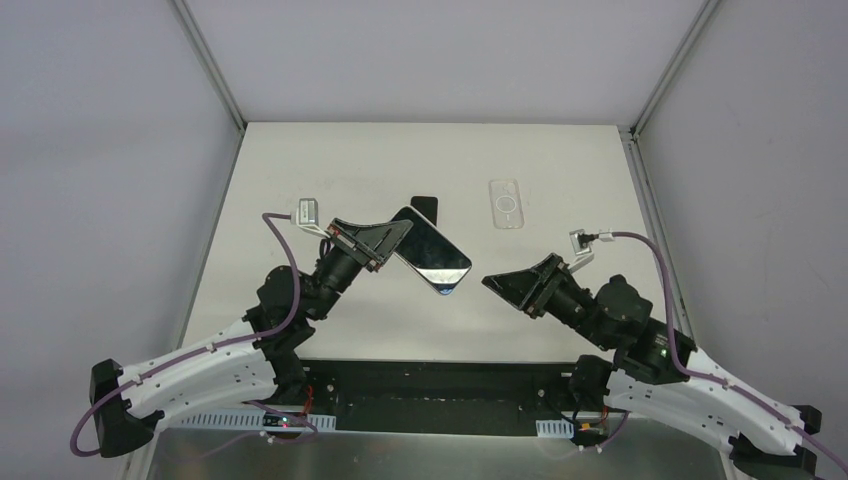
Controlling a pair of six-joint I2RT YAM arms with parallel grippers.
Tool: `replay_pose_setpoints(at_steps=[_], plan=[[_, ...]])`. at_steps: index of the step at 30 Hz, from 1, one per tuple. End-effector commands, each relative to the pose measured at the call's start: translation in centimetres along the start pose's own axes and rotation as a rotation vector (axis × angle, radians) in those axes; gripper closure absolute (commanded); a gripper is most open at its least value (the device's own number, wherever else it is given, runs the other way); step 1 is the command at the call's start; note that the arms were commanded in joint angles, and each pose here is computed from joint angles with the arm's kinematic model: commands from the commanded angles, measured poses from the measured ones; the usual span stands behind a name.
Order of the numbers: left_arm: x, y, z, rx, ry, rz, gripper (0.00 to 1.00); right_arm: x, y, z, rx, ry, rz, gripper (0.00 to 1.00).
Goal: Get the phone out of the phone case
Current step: Remove the phone case from the phone.
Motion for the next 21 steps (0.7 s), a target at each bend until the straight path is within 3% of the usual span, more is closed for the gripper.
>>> replay_pose_setpoints(at_steps=[1,10,21], plan=[[0.2,-1.9,-4.4,-0.093,0.138,-0.063,1.00,0.7,0.7,2.2,0.048,-0.114,0.040,0.48],[0.2,-1.9,-4.6,-0.092,0.142,-0.060,1.00,1.9,0.9,3.2,0.076,-0.131,0.055,0.47],[0.4,-1.5,-4.7,-0.095,0.143,-0.044,1.00,2.2,0.0,2.1,0.106,-0.091,-0.019,0.51]])
Point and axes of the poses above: each gripper's point midway between its finger pads, its own x axis out along the fingers, its own z axis along the line the jaws close on, y = z × x, the point moved 2 cm from there along -x, back along the fingers, and after that the axes turned 1 degree about -x, right-handed, at the moved point
